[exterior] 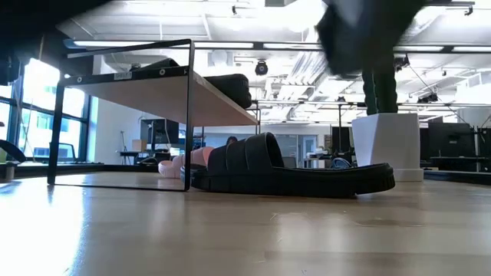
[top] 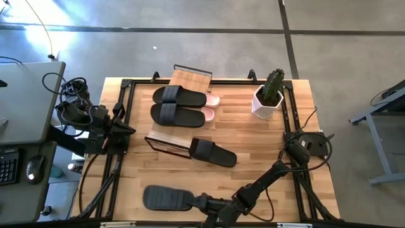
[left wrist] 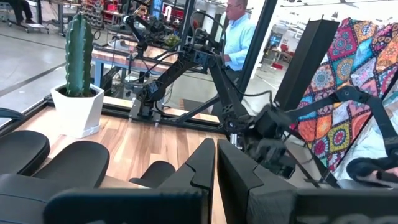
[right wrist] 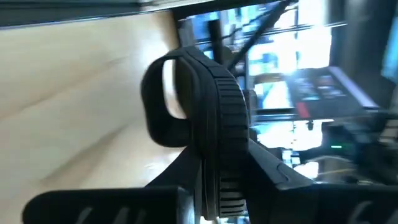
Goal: Pick and place slides into the shelf
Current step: Put the black slides under the shelf
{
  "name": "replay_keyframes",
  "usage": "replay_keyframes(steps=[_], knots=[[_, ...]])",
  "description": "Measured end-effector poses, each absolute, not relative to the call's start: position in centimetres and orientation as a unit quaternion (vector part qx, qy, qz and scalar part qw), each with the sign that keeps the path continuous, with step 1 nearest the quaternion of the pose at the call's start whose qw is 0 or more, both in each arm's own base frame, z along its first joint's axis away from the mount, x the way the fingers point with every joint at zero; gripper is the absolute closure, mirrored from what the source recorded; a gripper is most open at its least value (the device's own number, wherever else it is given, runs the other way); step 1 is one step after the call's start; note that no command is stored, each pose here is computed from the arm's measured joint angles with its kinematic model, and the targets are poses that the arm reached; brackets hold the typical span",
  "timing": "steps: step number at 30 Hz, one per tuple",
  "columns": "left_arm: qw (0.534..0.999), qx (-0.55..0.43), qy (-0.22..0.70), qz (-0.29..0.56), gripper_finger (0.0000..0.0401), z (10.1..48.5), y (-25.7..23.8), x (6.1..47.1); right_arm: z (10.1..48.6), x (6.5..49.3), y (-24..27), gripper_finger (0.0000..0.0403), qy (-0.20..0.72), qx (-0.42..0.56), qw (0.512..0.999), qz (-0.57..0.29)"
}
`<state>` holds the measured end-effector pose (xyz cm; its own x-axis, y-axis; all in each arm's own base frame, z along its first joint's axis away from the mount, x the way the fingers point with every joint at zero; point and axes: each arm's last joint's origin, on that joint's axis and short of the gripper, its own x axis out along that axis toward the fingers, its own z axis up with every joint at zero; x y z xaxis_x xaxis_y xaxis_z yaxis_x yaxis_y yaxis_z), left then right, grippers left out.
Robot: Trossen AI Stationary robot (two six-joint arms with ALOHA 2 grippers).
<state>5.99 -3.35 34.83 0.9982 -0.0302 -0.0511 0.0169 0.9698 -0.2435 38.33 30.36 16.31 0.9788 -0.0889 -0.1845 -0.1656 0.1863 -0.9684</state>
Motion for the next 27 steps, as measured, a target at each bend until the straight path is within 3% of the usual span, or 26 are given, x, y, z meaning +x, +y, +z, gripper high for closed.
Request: replay_keyframes(steps=[9,15,20,27], knots=[[0.992,-0.121,0.041,-0.009,0.0394,34.5,-3.3,6.0,21.1,38.0,30.1,0.0366,0.039,-0.634,0.77,-0.059],[0.992,-0.12,0.046,-0.008,0.0394,34.4,-3.3,6.0,26.1,36.2,29.9,0.0366,0.017,-0.574,0.81,-0.117],[0.992,-0.119,0.047,-0.008,0.0394,34.3,-3.3,6.0,32.1,33.2,29.3,0.0367,-0.024,-0.455,0.878,-0.148],[0.992,-0.118,0.048,-0.008,0.0394,34.3,-3.3,6.0,41.2,26.9,26.0,0.0367,-0.05,-0.206,0.953,-0.218]])
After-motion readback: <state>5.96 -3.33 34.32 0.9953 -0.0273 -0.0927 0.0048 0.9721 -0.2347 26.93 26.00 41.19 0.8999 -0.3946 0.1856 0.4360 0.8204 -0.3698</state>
